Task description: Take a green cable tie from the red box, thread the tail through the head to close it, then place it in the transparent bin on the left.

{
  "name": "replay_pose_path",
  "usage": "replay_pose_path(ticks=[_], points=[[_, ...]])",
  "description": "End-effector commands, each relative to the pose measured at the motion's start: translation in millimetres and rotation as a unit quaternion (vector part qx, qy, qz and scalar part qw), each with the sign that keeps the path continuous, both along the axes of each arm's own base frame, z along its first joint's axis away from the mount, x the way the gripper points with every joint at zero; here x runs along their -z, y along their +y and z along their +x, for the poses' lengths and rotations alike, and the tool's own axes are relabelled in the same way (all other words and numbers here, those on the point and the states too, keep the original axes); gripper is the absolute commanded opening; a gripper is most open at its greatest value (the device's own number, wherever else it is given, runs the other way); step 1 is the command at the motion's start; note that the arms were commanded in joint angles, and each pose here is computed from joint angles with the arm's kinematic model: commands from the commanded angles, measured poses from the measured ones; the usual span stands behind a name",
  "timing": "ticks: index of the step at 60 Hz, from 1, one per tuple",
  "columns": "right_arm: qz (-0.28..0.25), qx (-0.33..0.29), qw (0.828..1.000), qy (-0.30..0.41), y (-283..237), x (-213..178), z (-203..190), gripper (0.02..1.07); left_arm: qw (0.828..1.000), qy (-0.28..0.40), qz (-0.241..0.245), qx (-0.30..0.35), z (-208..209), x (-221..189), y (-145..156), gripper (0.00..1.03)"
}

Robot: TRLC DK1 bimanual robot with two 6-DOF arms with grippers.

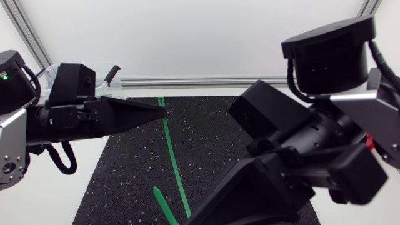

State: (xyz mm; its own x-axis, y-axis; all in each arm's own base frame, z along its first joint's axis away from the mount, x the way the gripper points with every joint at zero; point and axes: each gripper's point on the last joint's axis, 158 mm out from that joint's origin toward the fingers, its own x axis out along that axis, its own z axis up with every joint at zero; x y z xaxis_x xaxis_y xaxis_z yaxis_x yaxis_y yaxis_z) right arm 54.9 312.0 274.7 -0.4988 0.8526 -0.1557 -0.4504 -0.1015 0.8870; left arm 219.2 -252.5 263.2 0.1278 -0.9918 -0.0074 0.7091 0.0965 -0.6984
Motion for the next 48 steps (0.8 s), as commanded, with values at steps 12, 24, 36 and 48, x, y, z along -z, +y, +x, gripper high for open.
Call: replay_pose_path(ticks=[12,24,36,48], points=[[-0.034,0.041,0.995,0.090,-1.6,-52.1,3.6,0.08,0.998,-0.066,-0.008,-0.005,-18.5,-14.8,-0.6,0.04],[-0.058,0.073,0.987,0.134,0.7,-66.1,17.5,0.08,0.996,-0.092,-0.017,-0.012,-24.6,-29.7,-0.3,0.04],[-0.083,0.088,0.980,0.159,0.5,-68.0,23.5,0.08,0.993,-0.111,-0.027,-0.019,-31.3,-42.9,-2.2,0.04],[-0.093,0.103,0.977,0.164,-3.4,-78.6,25.2,0.08,0.991,-0.132,-0.031,-0.015,-38.5,-53.2,-9.3,0.03]])
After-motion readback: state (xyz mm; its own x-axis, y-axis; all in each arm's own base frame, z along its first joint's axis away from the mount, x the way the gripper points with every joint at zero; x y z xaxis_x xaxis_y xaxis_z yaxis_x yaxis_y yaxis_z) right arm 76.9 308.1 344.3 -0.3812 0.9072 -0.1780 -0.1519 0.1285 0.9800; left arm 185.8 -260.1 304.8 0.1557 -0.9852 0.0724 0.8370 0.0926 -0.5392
